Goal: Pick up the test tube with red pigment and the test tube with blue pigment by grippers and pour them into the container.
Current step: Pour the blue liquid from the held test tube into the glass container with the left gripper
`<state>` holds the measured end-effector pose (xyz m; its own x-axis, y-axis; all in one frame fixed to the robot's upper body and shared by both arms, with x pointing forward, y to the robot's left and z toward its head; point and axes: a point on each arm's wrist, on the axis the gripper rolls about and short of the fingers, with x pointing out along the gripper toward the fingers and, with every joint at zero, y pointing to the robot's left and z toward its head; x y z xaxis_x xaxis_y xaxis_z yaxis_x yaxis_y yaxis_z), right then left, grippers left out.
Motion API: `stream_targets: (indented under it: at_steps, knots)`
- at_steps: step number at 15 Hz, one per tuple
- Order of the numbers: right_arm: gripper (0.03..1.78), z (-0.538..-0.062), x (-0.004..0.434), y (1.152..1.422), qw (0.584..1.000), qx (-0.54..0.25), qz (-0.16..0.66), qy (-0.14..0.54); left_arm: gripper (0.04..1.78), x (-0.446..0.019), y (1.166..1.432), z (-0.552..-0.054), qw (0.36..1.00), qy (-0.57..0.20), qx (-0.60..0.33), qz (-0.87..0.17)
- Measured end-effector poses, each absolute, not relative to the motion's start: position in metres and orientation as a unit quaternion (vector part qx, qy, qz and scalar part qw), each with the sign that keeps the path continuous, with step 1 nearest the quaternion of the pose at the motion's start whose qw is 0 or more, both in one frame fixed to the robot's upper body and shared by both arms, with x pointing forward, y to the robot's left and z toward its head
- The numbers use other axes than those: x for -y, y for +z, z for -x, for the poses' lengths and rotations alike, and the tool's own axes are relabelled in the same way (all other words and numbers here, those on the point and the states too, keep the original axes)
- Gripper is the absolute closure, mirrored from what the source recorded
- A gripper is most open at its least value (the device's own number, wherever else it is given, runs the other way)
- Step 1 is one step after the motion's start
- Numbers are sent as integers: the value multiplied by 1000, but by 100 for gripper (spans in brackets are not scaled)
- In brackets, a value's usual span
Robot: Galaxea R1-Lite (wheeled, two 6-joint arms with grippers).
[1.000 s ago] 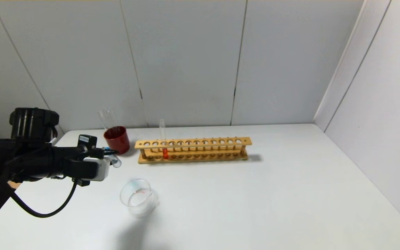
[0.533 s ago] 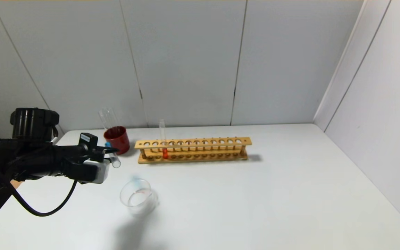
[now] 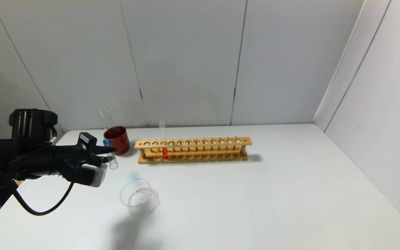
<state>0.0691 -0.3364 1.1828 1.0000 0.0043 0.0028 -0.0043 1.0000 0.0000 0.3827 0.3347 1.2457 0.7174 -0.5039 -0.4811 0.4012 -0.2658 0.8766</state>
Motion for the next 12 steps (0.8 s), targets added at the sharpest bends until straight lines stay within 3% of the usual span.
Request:
stream_targets:
  at_steps: [12]
  knots:
    - [6, -69, 336, 1183, 1000, 1, 0, 2, 150, -335, 1243, -387, 564, -366, 41, -739]
